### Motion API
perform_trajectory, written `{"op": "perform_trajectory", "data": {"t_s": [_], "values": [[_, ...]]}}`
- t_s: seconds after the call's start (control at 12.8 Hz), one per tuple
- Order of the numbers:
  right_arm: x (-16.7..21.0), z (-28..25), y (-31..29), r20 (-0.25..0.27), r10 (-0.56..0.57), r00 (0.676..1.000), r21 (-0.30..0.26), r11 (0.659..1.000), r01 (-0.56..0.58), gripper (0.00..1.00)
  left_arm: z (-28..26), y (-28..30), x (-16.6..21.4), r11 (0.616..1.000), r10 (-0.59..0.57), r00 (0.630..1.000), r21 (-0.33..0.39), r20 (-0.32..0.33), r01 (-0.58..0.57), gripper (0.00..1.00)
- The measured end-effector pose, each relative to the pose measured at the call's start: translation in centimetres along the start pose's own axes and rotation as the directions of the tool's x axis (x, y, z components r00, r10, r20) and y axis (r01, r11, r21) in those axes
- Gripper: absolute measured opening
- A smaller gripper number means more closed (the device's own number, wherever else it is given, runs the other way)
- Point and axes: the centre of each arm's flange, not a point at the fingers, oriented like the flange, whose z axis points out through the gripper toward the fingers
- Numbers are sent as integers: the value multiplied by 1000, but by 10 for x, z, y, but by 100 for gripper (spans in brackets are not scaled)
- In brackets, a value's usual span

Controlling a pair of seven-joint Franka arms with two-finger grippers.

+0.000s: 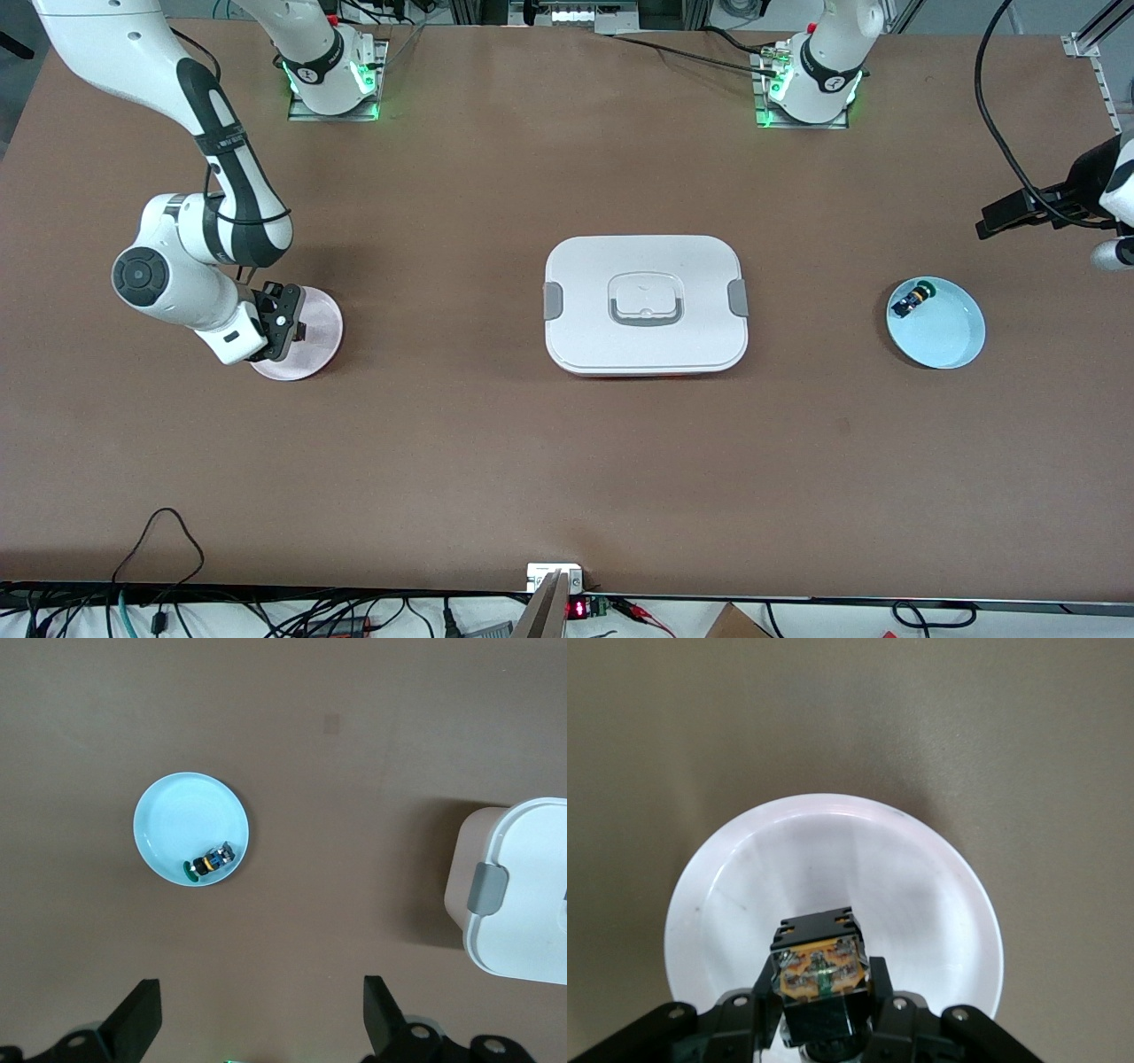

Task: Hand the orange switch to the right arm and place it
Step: 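Open the right gripper and lift it away from the plate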

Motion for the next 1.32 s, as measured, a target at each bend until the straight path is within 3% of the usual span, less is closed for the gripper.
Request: {"op": "perform_trajectory", "data": {"t_s": [0.55,0.7,1.01,1.25,1.32], "values": [[-3,34,-12,-2,-6,1000,-25,1000,6,43,-1,3,-3,1000,-12,1000,4,-4,12,100],[-2,24,-9,-9,34,999,-42,999,-35,56,0,3,-3,1000,-16,1000,5,-3,16,100],[0,-46,0,-28,221,975,-46,974,-222,98,1,3,-3,1000,-21,1000,5,1,21,100],[0,-113,1,-26,356,934,-17,934,-356,100,2,3,-3,1000,-24,1000,5,2,24,100],[0,-133,1,-13,433,901,6,901,-433,100,2,3,-3,1000,-25,1000,5,2,25,100]]}}
